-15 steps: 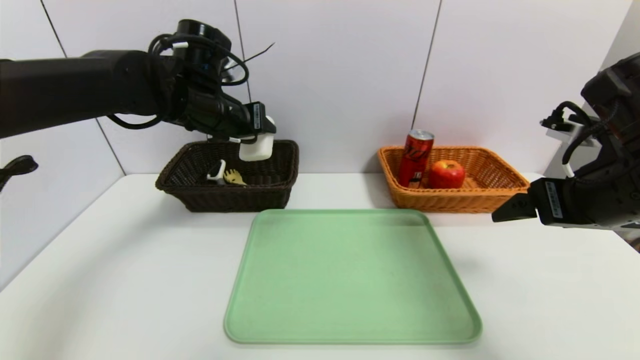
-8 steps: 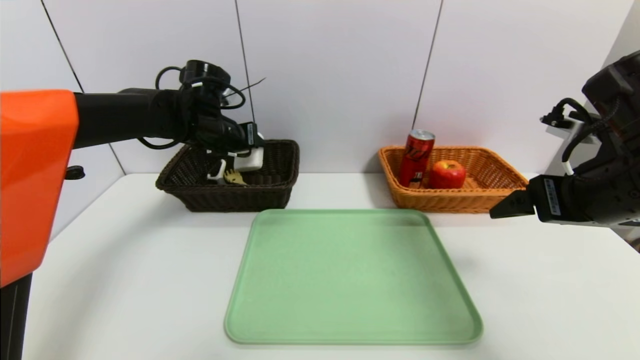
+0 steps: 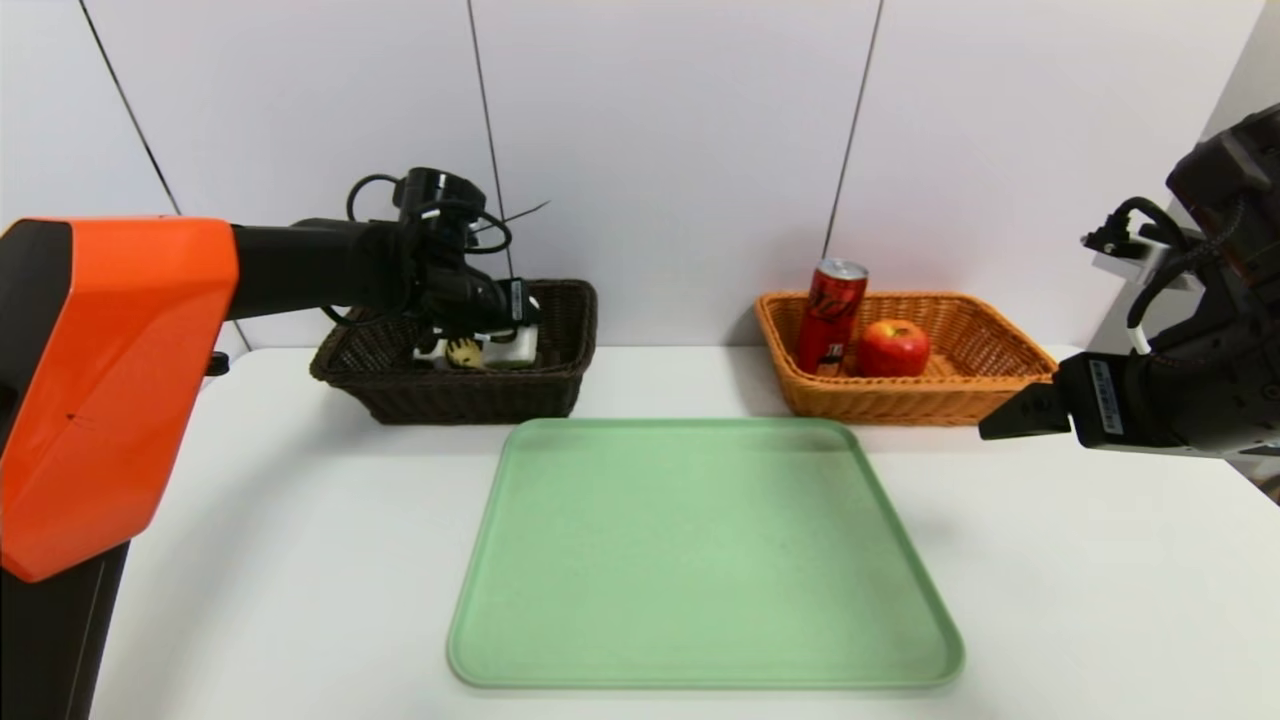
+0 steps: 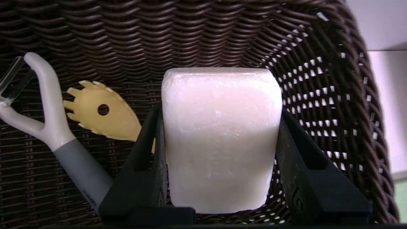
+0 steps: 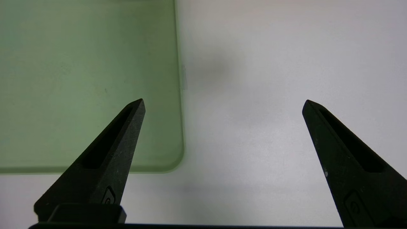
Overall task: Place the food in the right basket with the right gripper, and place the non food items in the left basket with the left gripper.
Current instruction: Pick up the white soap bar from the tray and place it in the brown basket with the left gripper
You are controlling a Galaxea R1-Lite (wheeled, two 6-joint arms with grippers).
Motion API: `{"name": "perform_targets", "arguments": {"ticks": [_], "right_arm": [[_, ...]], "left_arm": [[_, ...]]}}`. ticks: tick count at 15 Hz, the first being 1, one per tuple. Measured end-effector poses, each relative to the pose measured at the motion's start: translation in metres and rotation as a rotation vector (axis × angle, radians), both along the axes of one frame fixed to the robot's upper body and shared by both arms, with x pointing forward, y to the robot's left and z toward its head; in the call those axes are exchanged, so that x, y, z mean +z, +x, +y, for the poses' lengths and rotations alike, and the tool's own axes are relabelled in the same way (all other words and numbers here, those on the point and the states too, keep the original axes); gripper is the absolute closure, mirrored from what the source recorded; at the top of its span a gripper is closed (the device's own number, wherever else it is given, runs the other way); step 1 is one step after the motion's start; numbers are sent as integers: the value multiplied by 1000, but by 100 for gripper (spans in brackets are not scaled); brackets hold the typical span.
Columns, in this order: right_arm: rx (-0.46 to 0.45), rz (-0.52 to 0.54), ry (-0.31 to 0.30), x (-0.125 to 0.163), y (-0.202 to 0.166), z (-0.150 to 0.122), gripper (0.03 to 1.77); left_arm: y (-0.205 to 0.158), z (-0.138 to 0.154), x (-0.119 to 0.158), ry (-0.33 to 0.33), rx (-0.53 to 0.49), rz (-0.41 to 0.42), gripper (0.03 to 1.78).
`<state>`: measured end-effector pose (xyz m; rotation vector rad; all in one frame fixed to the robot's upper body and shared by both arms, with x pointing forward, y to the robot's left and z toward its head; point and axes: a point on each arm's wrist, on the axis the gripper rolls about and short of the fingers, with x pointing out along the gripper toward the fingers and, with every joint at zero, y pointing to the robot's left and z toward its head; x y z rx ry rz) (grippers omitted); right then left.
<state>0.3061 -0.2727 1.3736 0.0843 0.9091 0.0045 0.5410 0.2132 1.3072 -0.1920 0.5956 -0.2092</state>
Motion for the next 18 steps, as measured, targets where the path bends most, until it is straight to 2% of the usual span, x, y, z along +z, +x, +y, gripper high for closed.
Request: {"name": "perform_targets", "arguments": {"ticks": [4,18], "right_arm": [[2,1,0,0,0,0,9],[1,0,-1,0,-2,0,9]], "left_arm": [[2,-1,-6,23,2,7,84],[9,-1,-18,32,11,18,84]]}}
